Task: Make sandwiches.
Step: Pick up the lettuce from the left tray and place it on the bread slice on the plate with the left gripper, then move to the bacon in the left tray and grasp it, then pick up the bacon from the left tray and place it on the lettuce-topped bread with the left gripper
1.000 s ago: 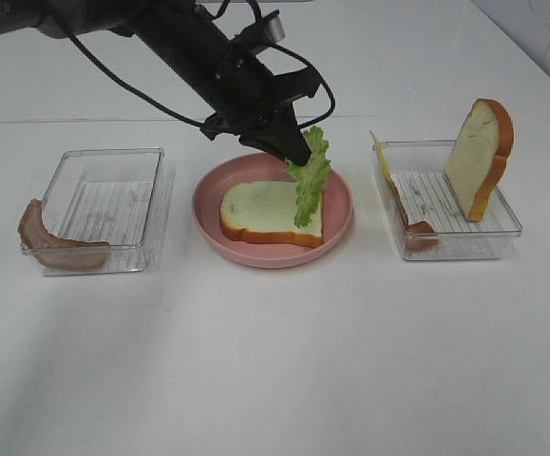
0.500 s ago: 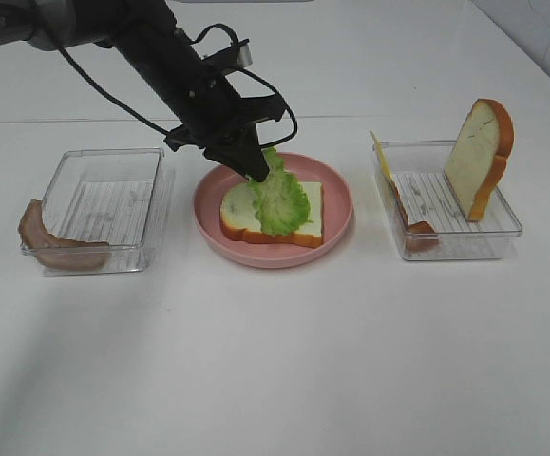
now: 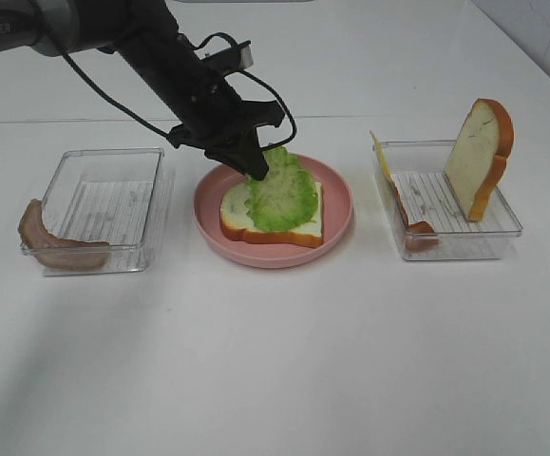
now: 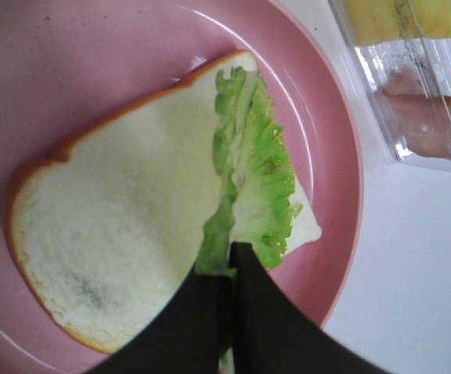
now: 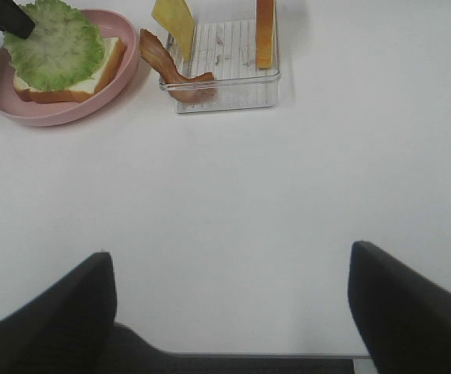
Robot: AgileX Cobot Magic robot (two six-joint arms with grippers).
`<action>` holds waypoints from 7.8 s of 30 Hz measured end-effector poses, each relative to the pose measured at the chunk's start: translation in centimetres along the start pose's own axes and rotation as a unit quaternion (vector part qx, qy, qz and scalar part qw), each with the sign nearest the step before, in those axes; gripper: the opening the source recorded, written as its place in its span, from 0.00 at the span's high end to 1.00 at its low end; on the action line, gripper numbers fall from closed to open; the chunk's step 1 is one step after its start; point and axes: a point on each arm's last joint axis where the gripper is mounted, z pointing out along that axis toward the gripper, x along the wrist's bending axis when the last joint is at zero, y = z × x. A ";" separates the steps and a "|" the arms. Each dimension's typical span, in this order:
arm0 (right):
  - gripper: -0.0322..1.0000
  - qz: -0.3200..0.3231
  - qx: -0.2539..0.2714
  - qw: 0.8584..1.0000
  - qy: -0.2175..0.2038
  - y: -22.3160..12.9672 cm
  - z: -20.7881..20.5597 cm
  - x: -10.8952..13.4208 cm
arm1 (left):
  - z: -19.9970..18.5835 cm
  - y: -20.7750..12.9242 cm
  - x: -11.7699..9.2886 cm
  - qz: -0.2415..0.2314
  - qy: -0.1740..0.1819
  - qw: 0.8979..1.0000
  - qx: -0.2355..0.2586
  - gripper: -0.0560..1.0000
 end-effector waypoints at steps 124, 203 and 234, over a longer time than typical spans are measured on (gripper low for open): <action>0.20 0.000 0.000 1.000 0.000 0.0 0.0 0.0 | -11.8 -11.3 12.2 -0.146 0.263 0.952 0.050 0.58; 0.20 0.000 0.000 1.000 0.000 0.0 0.0 0.0 | -6.3 0.7 -10.3 0.020 -0.032 0.998 -0.055 0.95; 0.20 0.000 0.000 1.000 0.000 0.0 0.0 0.0 | -1.5 0.4 -7.3 0.043 0.006 0.999 0.002 0.95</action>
